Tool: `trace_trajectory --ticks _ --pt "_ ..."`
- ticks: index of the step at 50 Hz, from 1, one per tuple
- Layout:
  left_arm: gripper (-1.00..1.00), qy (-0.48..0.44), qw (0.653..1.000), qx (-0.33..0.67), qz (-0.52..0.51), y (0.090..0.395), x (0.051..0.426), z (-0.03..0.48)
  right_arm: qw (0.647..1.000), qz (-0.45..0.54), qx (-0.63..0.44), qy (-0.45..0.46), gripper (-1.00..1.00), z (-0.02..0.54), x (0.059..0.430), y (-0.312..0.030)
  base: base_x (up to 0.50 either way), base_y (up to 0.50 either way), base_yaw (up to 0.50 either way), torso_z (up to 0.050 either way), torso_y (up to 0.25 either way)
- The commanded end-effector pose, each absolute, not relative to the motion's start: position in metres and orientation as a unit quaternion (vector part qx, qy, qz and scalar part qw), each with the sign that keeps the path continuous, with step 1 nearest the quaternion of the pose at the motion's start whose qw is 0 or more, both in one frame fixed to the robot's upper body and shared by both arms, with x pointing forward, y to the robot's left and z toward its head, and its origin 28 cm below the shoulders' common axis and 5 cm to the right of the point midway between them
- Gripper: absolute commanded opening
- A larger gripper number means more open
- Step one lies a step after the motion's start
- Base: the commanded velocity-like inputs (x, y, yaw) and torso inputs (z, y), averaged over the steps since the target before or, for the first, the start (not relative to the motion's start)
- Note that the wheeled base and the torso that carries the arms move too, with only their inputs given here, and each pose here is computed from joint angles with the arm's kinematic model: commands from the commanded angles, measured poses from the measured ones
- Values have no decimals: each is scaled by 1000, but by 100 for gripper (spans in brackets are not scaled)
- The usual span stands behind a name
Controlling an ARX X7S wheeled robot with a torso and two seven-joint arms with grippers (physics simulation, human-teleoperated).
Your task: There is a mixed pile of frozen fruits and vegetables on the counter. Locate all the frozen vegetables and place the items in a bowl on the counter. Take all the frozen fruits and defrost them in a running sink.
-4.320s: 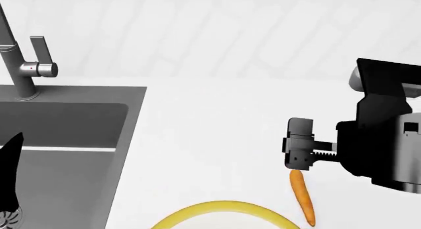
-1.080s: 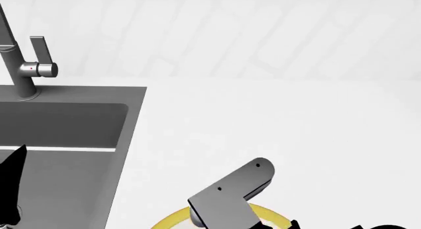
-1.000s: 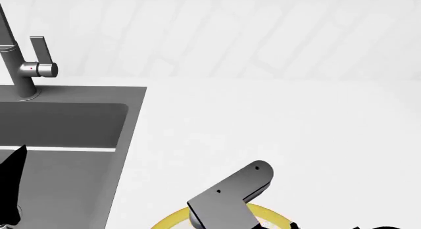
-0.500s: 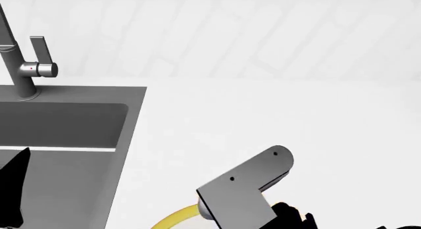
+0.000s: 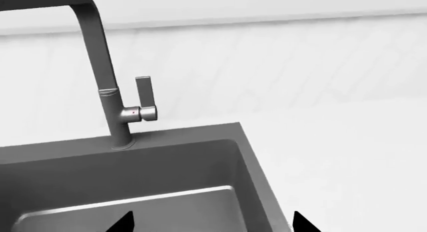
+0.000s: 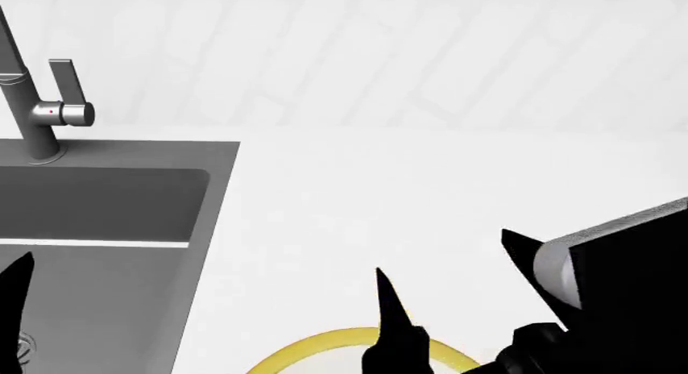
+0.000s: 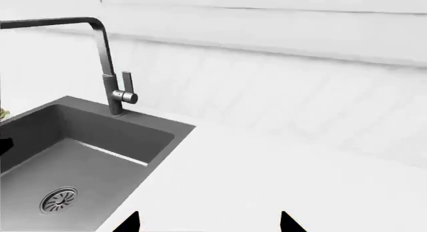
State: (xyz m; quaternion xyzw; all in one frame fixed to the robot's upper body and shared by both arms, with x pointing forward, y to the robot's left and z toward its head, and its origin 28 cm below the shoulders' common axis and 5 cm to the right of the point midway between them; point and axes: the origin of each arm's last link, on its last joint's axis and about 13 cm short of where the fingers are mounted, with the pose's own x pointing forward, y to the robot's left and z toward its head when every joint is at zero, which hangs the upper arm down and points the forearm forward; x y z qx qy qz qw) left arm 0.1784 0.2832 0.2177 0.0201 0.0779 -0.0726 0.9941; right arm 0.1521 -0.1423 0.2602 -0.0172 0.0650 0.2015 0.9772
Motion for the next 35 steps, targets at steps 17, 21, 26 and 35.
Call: trace_trajectory --ticks 17,21,26,35 --pt "100 55 996 4 -67 301 157 224 997 58 10 -56 100 267 140 -193 0 0 0 0 0" --pt "100 57 996 2 -63 302 155 221 997 54 4 -51 100 264 138 -194 0 0 0 0 0" --pt "100 57 997 2 -60 305 153 222 997 50 18 -61 100 267 137 -194 0 302 0 0 0" --pt "100 51 997 4 -57 307 149 225 996 59 29 -57 100 264 134 -190 -59 500 0 0 0"
